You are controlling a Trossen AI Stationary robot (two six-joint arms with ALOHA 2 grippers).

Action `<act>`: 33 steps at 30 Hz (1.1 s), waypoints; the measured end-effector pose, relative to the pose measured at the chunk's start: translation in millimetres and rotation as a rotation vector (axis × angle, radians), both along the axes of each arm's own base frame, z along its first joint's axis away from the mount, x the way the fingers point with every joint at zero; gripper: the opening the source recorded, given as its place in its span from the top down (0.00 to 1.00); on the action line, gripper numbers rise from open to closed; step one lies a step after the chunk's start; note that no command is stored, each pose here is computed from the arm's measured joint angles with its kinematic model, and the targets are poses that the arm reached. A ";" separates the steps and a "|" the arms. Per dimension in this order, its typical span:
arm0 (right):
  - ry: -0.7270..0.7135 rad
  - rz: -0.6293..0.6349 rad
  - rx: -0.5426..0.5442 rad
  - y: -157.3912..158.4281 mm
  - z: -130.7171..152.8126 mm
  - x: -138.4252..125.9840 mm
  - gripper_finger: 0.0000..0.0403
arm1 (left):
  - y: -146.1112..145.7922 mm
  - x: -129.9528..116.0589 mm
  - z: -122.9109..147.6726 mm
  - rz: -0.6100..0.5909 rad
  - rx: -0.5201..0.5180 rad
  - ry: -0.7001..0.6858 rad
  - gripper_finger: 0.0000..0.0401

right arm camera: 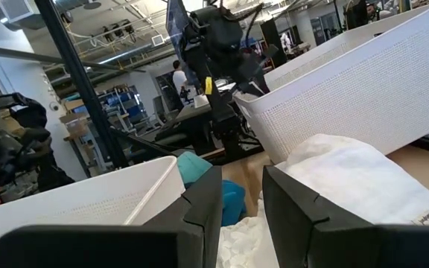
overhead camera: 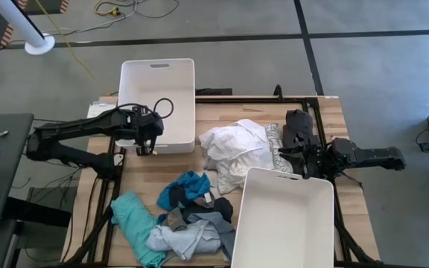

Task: Sort clothes
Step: Put the black sock into the top white laundry bin, then put the gray sock into the top white laundry bin

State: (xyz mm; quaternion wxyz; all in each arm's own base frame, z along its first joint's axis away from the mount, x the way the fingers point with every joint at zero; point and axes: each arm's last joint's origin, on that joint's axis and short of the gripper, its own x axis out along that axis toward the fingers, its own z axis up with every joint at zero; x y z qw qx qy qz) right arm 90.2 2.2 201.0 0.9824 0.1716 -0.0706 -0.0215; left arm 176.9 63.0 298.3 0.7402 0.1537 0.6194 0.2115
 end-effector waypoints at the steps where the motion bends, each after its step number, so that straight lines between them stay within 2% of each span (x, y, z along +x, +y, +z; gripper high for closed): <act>1: 0.000 0.000 0.000 0.0 0.0 0.0 0.71 | 0.8 -0.2 -1.6 -0.001 -0.010 -0.004 0.99; 8: -0.001 0.001 0.007 0.0 0.0 0.0 0.71 | 3.4 1.2 -3.9 -0.001 -0.049 -0.032 0.96; 16: -0.001 0.001 0.010 0.0 0.0 0.0 0.71 | 3.0 0.9 -4.1 0.018 -0.065 -0.044 0.78; 21: -0.001 0.001 0.010 0.0 0.0 0.0 0.71 | 2.5 -0.2 -4.5 0.035 -0.078 -0.042 0.71; 28: -0.001 0.001 0.009 0.0 0.0 0.0 0.71 | 1.6 -3.8 -0.4 0.039 -0.066 -0.065 0.69; 33: -0.001 0.001 0.009 0.0 0.0 0.0 0.71 | -0.6 -9.7 12.6 0.033 -0.048 -0.156 0.69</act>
